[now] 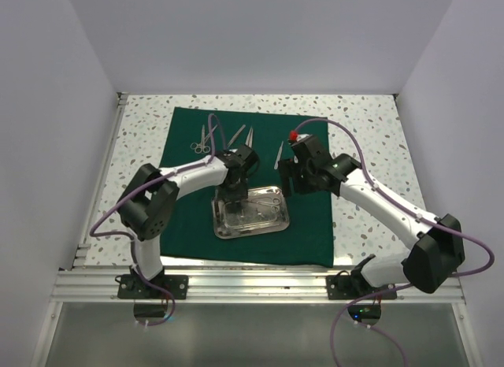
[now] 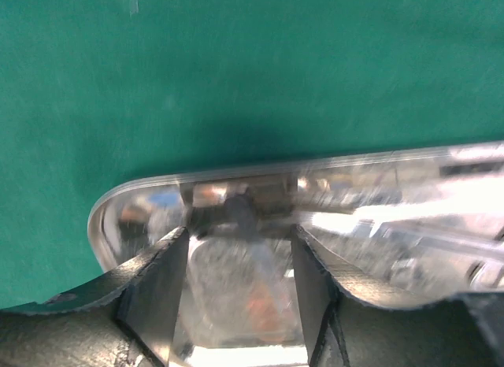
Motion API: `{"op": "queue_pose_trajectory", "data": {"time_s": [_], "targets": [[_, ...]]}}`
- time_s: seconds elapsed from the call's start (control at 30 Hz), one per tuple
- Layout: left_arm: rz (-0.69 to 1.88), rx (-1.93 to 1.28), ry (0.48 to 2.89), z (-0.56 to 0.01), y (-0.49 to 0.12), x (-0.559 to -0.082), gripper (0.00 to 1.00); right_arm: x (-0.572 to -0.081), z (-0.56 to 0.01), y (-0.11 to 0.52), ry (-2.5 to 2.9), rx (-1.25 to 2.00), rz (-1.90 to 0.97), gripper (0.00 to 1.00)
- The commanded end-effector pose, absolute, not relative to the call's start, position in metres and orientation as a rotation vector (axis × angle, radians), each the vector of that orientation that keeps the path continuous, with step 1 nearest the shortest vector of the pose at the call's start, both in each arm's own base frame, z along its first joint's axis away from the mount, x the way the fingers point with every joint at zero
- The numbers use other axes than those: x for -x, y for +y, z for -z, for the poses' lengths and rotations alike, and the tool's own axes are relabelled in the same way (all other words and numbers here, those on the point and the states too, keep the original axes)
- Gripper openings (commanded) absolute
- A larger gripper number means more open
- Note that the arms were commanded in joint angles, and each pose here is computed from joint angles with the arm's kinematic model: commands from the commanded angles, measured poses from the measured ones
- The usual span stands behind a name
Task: Open and lay out the surgical kit
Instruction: Pick up the medical item from the container.
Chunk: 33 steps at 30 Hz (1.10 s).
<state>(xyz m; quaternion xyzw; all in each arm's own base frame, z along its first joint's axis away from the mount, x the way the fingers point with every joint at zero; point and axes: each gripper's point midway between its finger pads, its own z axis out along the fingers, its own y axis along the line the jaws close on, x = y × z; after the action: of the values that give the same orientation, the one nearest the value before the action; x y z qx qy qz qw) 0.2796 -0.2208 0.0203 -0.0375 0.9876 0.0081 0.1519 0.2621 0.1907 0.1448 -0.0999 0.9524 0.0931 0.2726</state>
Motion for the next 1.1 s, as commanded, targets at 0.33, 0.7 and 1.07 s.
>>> {"op": "queue_pose_trajectory", "data": {"time_s": [0.33, 0.7, 1.07], "targets": [[-0.22, 0.183, 2.85, -0.001, -0.214, -0.278, 0.51, -0.259, -0.149, 0.187, 2.542, 0.306, -0.253, 0.78], [-0.203, 0.223, 2.893, 0.013, -0.204, -0.255, 0.29, -0.261, -0.144, 0.181, 2.557, 0.289, -0.237, 0.78], [-0.131, 0.141, 2.834, -0.009, -0.221, -0.28, 0.0, -0.263, -0.152, 0.177, 2.55, 0.262, -0.221, 0.78]]}}
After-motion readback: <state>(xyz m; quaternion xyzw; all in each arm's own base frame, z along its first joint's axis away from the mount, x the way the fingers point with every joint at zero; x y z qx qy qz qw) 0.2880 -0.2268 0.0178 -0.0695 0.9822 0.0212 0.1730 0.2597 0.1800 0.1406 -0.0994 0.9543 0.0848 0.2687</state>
